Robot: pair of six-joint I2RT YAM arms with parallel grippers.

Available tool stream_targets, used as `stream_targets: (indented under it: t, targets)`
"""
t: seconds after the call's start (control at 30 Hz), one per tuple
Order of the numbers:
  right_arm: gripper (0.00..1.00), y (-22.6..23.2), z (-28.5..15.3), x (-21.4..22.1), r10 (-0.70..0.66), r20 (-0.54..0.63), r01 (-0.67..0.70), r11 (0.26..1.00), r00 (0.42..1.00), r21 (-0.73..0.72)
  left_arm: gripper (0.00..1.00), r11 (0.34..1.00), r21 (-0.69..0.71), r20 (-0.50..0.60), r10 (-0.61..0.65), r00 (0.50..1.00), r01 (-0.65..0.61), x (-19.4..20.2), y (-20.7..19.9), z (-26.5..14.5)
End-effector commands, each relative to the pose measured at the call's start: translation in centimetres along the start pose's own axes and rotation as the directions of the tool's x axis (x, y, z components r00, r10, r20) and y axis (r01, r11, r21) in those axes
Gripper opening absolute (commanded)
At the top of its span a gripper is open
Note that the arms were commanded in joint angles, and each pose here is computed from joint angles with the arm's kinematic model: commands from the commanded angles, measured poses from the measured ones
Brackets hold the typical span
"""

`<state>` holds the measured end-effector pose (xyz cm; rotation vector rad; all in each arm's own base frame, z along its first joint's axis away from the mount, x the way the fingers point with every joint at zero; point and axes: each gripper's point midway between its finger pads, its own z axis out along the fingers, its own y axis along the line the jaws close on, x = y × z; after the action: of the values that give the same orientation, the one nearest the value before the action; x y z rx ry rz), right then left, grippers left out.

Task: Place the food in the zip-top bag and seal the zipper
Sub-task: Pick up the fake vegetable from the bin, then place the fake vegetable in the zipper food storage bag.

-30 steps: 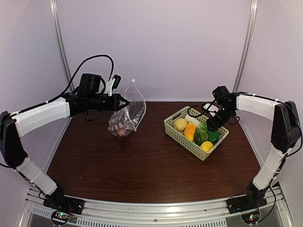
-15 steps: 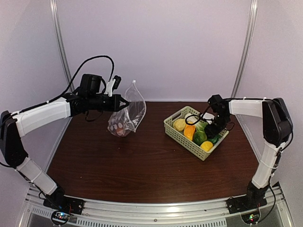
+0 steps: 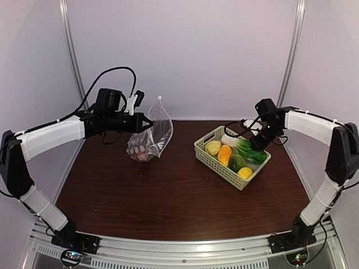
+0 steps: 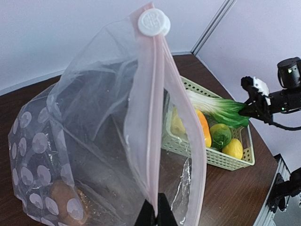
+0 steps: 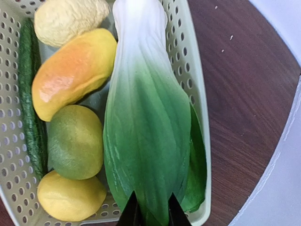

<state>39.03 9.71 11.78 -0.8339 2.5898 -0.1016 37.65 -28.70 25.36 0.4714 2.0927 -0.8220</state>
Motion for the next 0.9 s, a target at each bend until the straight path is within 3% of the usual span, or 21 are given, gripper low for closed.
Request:
stream_targets:
  t: [0.0, 0.23, 0.4, 0.67, 0.87]
  targets:
    - [0.11, -0.6, -5.3, -2.2, 0.016, 0.129, -0.017, 1.000, 0.991, 0.004, 0.00, 0.999, -0.029, -0.006, 0.024, 1.000, -0.025, 0.0, 1.1, 0.7]
    - [0.00, -0.2, -10.7, -3.8, 0.001, 0.262, 0.004, 1.000, 0.965, -0.019, 0.00, 0.995, -0.083, -0.004, 0.056, 0.998, -0.056, -0.1, 2.1, 0.8]
    - [0.00, 4.1, -13.9, -5.4, 0.030, 0.370, 0.071, 0.964, 0.929, -0.256, 0.00, 0.992, -0.112, 0.019, 0.068, 0.997, -0.066, -0.5, 2.6, 1.0]
    - [0.00, 11.2, -16.3, -7.5, 0.081, 0.370, 0.172, 0.780, 0.926, -0.602, 0.00, 0.990, -0.131, 0.012, 0.057, 0.998, -0.055, -0.4, 3.0, 3.5]
    - [0.00, 15.1, -16.9, -7.8, 0.065, 0.333, 0.209, 0.663, 0.941, -0.719, 0.00, 0.978, -0.157, -0.015, 0.136, 0.991, -0.136, 0.3, 1.3, 5.9]
